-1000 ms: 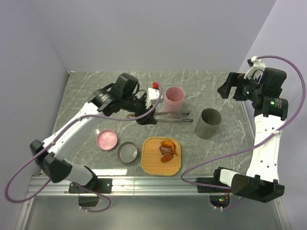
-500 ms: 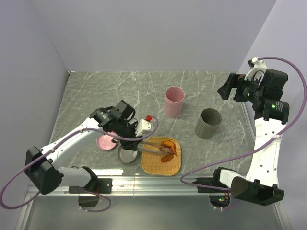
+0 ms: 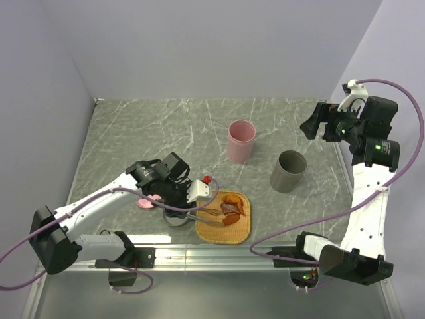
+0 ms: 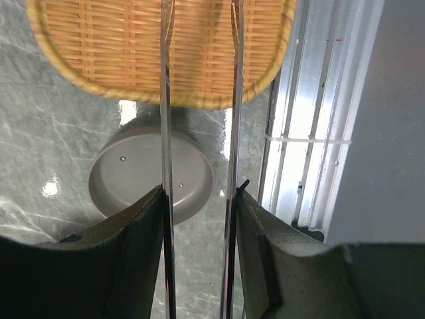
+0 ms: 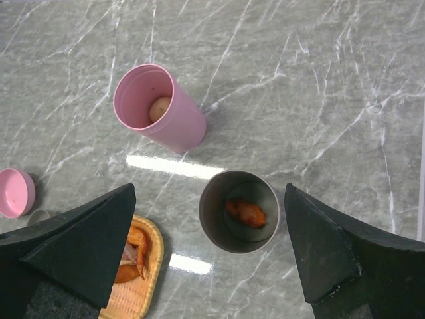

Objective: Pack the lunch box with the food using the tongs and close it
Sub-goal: Pick up the food using the clamp

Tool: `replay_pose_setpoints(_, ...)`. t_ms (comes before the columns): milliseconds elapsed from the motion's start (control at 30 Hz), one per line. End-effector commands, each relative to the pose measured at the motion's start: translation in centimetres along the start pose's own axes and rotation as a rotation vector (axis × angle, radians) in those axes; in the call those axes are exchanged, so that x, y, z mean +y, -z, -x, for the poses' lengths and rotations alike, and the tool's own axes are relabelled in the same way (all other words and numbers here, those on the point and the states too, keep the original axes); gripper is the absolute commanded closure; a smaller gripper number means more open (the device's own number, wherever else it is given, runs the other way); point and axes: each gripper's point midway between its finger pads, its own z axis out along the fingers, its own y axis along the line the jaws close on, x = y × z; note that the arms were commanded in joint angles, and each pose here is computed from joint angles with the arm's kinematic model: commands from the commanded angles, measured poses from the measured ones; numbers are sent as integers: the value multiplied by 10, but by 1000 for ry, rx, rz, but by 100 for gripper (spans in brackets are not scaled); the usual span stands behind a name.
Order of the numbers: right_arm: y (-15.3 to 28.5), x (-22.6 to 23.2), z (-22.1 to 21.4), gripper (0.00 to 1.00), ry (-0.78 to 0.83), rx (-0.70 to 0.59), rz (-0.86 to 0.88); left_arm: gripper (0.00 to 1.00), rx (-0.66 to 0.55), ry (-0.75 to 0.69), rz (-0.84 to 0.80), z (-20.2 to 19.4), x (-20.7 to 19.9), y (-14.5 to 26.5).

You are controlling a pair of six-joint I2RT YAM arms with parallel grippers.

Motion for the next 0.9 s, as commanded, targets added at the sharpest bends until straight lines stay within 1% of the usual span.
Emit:
replay_pose_setpoints(0,4,2,5,0,22,-22,10,50,-32,-15,14,12,5,-2)
replay_pose_setpoints(867,-1,-2,-2,0,30,-12,7,50,-51,-30,-51,42,10,-26)
